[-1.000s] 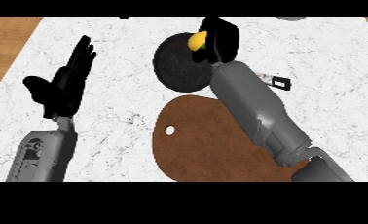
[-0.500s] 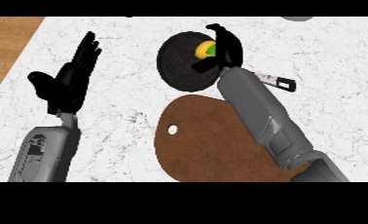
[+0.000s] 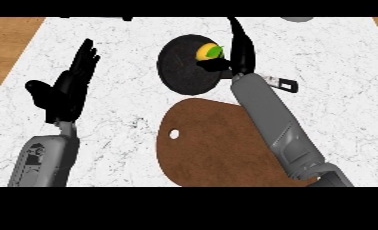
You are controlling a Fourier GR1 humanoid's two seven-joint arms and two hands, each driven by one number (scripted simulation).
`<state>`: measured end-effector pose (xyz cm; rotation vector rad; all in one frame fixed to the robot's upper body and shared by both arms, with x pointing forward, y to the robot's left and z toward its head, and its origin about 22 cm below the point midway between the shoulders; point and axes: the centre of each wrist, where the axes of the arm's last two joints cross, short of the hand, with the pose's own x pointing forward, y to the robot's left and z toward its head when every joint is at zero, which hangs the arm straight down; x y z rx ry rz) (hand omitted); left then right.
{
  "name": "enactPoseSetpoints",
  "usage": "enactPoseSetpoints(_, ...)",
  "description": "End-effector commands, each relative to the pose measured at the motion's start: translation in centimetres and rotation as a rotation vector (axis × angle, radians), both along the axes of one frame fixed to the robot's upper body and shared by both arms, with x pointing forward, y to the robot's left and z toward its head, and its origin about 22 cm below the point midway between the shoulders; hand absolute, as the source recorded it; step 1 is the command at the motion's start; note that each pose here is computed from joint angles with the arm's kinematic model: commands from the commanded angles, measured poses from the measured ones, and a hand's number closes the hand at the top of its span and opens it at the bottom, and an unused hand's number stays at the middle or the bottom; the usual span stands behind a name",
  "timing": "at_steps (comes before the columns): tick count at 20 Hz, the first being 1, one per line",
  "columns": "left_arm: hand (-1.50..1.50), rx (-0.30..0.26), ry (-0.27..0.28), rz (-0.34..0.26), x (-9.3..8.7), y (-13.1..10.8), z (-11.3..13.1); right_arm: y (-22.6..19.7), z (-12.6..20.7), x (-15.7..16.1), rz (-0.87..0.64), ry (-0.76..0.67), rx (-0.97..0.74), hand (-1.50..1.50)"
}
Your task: Pick the lemon from the cutting board and place it in the pan
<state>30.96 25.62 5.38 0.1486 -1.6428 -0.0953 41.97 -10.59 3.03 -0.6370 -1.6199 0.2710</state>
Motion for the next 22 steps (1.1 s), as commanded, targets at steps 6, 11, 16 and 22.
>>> enactPoseSetpoints(6,0.0,0.002,0.019,0.073,-0.8,1.1,0.8,-1.3,-3.1,-4.4,0.19,-0.042,0.307,-1.5)
enactPoseSetpoints(11,0.0,0.002,0.052,0.091,-1.9,2.5,-0.9,-0.5,-2.2,-8.6,0.284,-0.055,0.337,-1.5)
enactPoseSetpoints(16,0.0,0.011,0.031,0.124,-1.1,3.5,-0.2,-2.9,-0.9,-14.5,0.287,-0.08,0.34,-1.5)
enactPoseSetpoints(22,0.0,0.013,0.028,0.075,-1.8,3.2,-0.4,-4.5,1.6,-20.9,0.272,-0.046,0.281,-1.5)
